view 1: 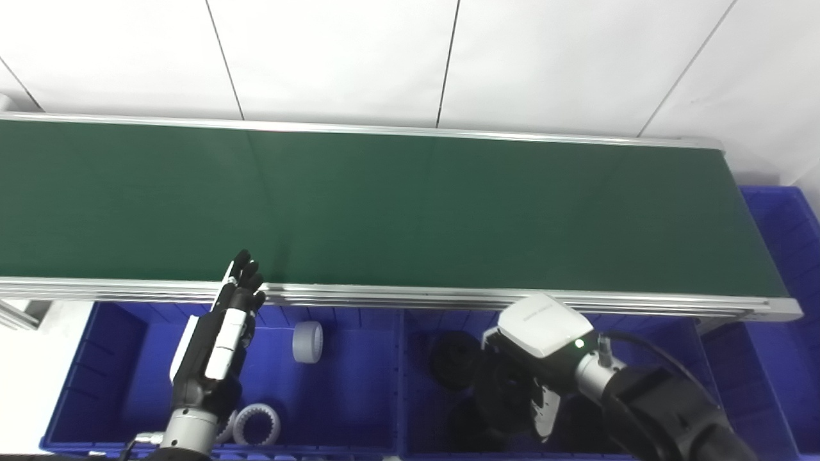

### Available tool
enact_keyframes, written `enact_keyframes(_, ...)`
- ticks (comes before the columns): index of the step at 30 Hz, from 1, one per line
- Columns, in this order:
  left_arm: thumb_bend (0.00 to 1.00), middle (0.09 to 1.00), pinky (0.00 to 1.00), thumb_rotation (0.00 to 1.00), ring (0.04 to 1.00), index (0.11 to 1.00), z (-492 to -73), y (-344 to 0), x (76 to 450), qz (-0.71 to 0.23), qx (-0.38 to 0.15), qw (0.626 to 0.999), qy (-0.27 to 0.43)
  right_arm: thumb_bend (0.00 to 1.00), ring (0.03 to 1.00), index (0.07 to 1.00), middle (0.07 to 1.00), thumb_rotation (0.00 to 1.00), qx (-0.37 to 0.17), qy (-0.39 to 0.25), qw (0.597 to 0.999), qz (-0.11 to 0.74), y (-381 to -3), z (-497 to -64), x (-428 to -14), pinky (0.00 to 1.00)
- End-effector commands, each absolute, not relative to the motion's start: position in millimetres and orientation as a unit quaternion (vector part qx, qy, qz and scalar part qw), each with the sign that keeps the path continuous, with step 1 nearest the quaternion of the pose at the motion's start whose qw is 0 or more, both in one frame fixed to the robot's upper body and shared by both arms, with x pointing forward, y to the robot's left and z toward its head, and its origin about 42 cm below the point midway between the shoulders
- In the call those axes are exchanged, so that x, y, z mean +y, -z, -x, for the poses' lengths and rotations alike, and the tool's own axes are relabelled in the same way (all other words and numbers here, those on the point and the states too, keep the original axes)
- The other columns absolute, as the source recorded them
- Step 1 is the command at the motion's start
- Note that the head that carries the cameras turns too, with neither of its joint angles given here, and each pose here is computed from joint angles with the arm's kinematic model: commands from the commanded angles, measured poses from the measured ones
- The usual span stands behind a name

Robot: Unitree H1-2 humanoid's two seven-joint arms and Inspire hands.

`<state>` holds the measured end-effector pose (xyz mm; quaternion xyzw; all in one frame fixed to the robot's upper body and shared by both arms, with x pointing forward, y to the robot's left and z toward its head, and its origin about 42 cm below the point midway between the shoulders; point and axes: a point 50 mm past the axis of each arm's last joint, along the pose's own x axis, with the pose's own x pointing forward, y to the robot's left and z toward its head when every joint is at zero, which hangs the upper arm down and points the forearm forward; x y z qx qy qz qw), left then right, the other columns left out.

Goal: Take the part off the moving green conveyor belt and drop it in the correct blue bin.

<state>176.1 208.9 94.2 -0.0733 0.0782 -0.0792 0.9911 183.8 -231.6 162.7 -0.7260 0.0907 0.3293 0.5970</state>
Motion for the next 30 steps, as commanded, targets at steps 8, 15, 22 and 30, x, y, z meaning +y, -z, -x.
enact_keyframes(8,0.79,1.0,1.0,0.8,1.0,1.0,-177.5,-103.5,209.1,0.069,0.06,0.992,0.088,1.0,0.828,0.832,0.868,0.65,0.087,-0.291,0.587,0.75,-167.1,-178.8,-223.5,0.66)
enact_keyframes(15,0.81,1.0,1.0,0.81,1.0,1.0,-176.0,-103.9,207.2,0.065,0.063,0.992,0.085,1.0,0.841,0.858,0.882,0.74,0.099,-0.288,0.597,0.743,-168.2,-178.7,-225.0,0.65)
enact_keyframes(22,0.8,1.0,1.0,0.8,1.0,1.0,-175.4,-103.3,204.6,0.07,0.062,0.992,0.085,1.0,0.798,0.837,0.849,0.75,0.084,-0.291,0.608,0.734,-175.0,-174.7,-223.7,0.63)
enact_keyframes(30,0.8,1.0,1.0,0.79,1.0,1.0,-173.3,-99.5,199.0,0.08,0.059,0.991,0.084,0.93,0.708,0.772,0.785,0.71,0.057,-0.26,0.738,0.62,-198.8,-155.7,-211.5,0.52)
